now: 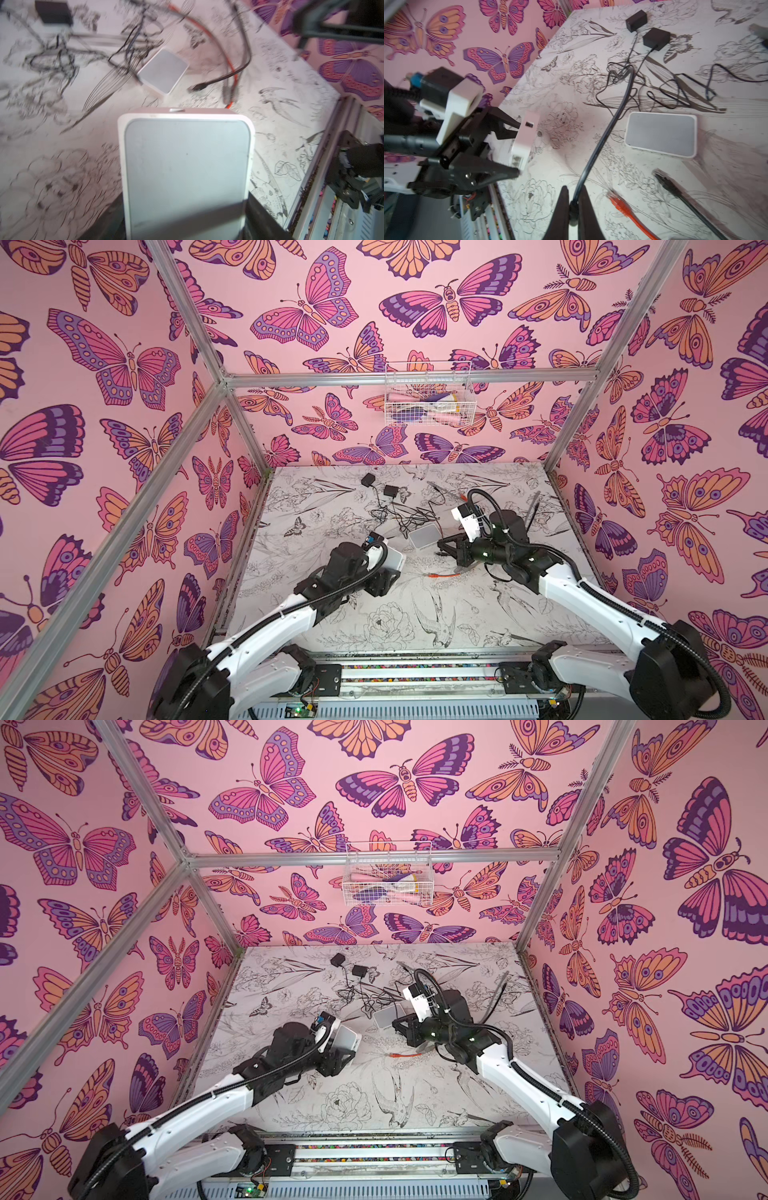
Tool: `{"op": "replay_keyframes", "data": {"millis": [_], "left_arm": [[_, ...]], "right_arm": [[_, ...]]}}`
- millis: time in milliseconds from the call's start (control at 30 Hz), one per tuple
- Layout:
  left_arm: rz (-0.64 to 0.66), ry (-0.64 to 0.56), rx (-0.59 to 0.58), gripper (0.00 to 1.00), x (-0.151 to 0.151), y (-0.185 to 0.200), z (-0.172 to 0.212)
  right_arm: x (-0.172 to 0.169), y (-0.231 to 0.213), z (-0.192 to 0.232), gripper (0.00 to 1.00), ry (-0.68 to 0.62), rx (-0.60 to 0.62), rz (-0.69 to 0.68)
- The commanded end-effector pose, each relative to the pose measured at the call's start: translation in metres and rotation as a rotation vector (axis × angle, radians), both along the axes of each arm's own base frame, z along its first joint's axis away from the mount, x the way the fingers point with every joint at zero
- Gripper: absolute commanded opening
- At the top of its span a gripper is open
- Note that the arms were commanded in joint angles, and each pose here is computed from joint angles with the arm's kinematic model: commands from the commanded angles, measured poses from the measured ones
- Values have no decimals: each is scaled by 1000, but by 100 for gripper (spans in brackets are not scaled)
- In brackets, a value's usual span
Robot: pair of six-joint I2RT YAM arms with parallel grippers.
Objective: Insert the plug into the switch port
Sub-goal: 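Lift the small white switch with the left gripper toward the right gripper, then raise the switch upright under the black plug while the right gripper lowers the plug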
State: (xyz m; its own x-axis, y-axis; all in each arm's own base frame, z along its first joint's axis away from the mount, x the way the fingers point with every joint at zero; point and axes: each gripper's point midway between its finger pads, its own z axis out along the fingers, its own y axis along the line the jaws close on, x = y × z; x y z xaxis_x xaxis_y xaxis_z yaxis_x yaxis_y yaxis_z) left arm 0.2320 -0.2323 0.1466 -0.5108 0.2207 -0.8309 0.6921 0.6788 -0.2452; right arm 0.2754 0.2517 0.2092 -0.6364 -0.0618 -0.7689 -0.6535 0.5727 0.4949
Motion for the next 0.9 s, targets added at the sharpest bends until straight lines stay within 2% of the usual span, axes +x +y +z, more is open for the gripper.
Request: {"op": "replay_keyframes", "data": {"millis": [0,133,167,300,567,867], "left_arm": [[-142,-280,-117,0,-18,-18,37],[-141,-418,-223,0,-32,-10,49],[-217,-472,-247,0,-44,-14,53],[-285,-568,-304,0,-59,-16,61],[-362,-606,-361,0,-76,-19,74],[-384,-630,-387,0,-84,-18,83]], "right_arm": [[-14,12,45,0,-52,171,92],[-27,16,73,0,-72,294,138],[-32,18,81,0,-76,326,156],[-53,33,100,0,-143,374,224],[-74,59,116,0,-195,450,321],[-98,80,114,0,-271,410,383]]}}
